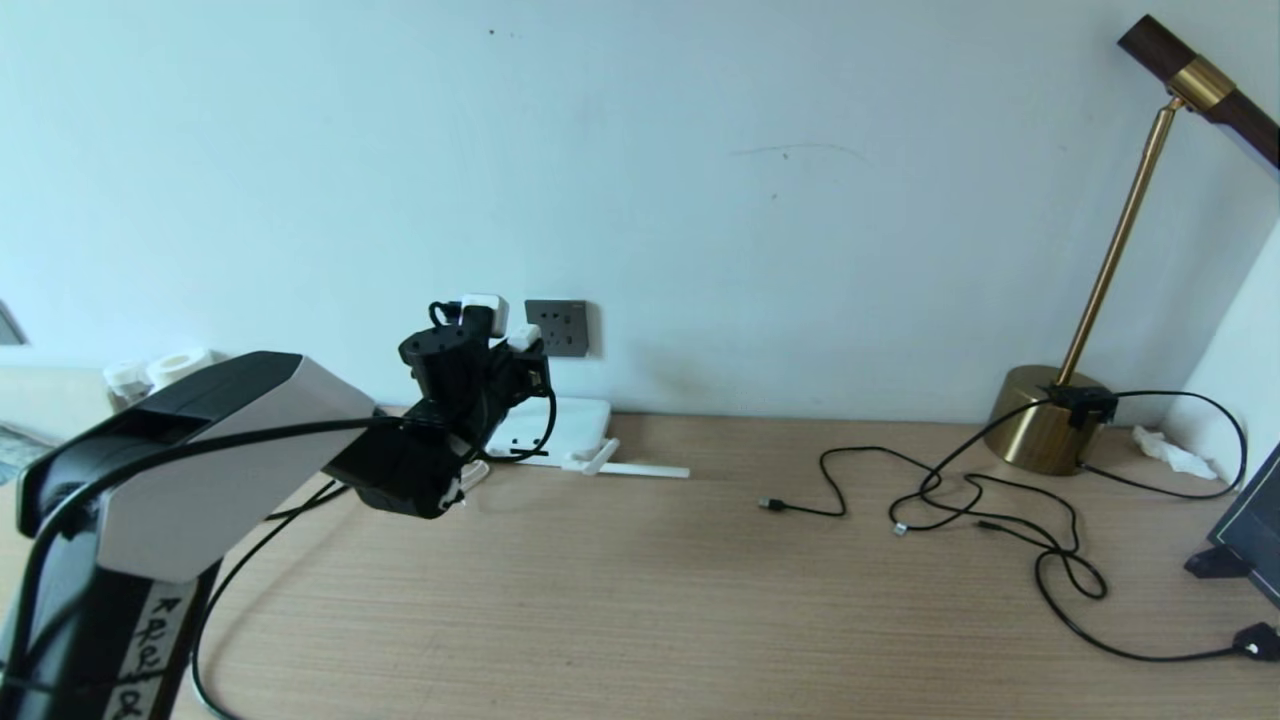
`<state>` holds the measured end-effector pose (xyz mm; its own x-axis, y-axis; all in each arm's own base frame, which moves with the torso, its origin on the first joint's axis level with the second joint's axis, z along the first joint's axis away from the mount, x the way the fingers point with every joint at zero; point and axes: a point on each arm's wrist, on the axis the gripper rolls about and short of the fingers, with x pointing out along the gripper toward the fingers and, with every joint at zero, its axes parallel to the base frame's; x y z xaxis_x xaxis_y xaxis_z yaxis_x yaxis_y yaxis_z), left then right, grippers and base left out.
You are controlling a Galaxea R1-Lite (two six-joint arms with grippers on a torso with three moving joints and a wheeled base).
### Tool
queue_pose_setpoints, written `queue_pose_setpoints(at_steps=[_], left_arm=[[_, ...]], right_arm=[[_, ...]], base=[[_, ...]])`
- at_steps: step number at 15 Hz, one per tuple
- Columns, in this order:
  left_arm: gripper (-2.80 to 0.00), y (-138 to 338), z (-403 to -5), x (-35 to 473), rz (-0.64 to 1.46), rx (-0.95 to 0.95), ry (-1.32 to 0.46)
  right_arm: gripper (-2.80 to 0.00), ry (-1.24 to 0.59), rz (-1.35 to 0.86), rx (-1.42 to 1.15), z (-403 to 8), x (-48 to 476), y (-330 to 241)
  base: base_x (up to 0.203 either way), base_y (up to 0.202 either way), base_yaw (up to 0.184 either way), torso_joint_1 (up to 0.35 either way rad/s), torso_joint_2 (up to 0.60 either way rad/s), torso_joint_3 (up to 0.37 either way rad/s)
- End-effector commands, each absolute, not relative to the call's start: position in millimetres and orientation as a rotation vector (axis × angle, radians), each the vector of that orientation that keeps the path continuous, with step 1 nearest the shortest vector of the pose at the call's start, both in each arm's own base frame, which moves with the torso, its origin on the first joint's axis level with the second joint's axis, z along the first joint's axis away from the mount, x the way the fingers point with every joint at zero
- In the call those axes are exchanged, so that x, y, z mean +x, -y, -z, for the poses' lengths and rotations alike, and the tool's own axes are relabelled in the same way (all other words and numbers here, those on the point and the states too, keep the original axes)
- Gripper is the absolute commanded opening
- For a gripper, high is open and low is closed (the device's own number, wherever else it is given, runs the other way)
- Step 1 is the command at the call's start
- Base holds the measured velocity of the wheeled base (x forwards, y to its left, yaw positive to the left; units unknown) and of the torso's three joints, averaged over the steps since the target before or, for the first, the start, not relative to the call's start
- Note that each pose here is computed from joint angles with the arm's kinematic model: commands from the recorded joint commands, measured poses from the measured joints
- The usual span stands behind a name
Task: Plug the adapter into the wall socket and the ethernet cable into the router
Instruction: Align plug and socket
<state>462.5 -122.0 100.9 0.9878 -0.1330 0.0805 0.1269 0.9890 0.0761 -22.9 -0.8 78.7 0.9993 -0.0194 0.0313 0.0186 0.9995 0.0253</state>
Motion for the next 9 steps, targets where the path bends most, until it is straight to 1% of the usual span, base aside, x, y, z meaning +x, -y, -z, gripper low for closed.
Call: queue_pose_setpoints(at_steps=[1,4,9], left_arm=[[-2.8,123,-102,466,0.129,0.069,0.095],[-2.8,126,-100,477,0.127,0.064,0.119],[-2.8,130,-103,484,0.134,0.067,0.109]], right_arm=[[-2.8,0.022,0.018,0.025,-76,-22,1],[-2.8,0.022,0.018,0.025,-76,-22,1],[-2.8,0.022,0.018,0.025,-76,-22,1]], base=[[0.0,0.0,0.0,0.0,0.0,0.0],[0.0,0.0,0.0,0.0,0.0,0.0],[0.0,0.0,0.0,0.0,0.0,0.0]])
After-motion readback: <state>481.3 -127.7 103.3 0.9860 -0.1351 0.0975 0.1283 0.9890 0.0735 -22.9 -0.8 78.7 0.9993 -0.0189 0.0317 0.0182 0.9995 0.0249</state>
